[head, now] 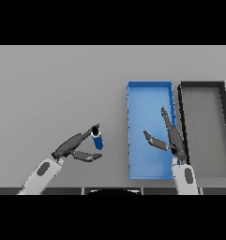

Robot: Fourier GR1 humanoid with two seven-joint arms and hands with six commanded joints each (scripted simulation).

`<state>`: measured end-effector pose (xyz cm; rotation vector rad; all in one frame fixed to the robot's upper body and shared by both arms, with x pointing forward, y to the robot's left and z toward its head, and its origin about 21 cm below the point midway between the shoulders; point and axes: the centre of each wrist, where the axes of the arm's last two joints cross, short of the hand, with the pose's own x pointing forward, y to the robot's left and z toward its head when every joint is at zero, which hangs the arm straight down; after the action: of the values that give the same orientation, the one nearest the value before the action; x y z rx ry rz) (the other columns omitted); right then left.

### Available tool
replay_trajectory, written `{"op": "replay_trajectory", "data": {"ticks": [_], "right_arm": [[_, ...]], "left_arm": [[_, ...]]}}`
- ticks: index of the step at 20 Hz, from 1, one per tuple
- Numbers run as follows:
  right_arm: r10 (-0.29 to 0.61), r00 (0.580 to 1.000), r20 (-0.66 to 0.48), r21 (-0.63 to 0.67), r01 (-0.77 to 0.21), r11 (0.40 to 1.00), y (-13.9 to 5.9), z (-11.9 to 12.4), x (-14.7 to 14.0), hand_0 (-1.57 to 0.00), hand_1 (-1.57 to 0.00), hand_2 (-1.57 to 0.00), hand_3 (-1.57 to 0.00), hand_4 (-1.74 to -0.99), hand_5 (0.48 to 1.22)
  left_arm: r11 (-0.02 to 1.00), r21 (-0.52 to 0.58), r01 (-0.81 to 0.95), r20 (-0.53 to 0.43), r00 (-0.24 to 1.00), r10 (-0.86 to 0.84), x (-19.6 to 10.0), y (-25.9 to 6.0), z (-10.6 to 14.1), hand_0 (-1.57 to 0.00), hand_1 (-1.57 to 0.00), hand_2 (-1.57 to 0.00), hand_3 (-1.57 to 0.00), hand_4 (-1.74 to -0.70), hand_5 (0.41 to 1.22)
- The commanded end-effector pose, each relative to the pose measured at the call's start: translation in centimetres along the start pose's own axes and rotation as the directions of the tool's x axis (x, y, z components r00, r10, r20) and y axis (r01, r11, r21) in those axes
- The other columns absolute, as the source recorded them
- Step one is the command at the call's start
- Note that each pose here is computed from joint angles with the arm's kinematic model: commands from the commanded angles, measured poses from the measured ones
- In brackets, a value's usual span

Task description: Pick up the blue pipe and place it into the blue bin.

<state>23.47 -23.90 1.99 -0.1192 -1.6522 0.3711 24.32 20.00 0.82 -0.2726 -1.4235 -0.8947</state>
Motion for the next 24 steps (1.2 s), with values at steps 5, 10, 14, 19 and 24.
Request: {"op": "replay_trajectory", "data": {"ticks": [5,10,14,19,24], "right_arm": [[-0.012,1.000,0.007,0.002,0.012,1.000,-0.3,0.4,-0.1,0.00,0.00,0.00,0.00,-1.202,0.549],[0.002,1.000,-0.008,-0.005,-0.002,1.000,-0.7,0.7,-0.3,0.00,0.00,0.00,0.00,-1.192,0.549],[0.001,1.000,-0.013,0.001,-0.001,1.000,-0.2,0.5,-0.4,0.00,0.00,0.00,0.00,-1.196,0.560],[0.012,1.000,0.004,-0.003,-0.012,1.000,-0.4,0.7,-0.3,0.00,0.00,0.00,0.00,-1.182,0.562],[0.013,1.000,-0.015,0.008,-0.013,1.000,-0.2,0.3,-0.4,0.00,0.00,0.00,0.00,-1.176,0.559]], "left_arm": [[0.997,0.007,-0.072,0.008,0.997,0.072,-1.0,-1.7,-2.3,0.00,0.00,0.00,0.00,-1.14,0.497],[0.996,0.025,-0.087,0.073,0.994,0.085,-1.7,-2.2,-3.9,0.00,0.00,-0.05,-0.02,-1.12,0.543],[0.980,0.005,-0.199,0.090,0.976,0.198,-1.4,-3.3,-4.8,-0.04,-0.25,-0.42,-0.35,-1.27,0.675],[0.971,0.003,-0.240,0.137,0.962,0.238,-1.1,-4.3,-5.3,-0.98,-1.10,-1.16,-1.11,-1.55,1.042],[0.979,-0.007,-0.204,0.157,0.967,0.203,-0.7,-5.4,-5.2,-1.38,-1.42,-1.44,-1.41,-1.54,1.162]]}}
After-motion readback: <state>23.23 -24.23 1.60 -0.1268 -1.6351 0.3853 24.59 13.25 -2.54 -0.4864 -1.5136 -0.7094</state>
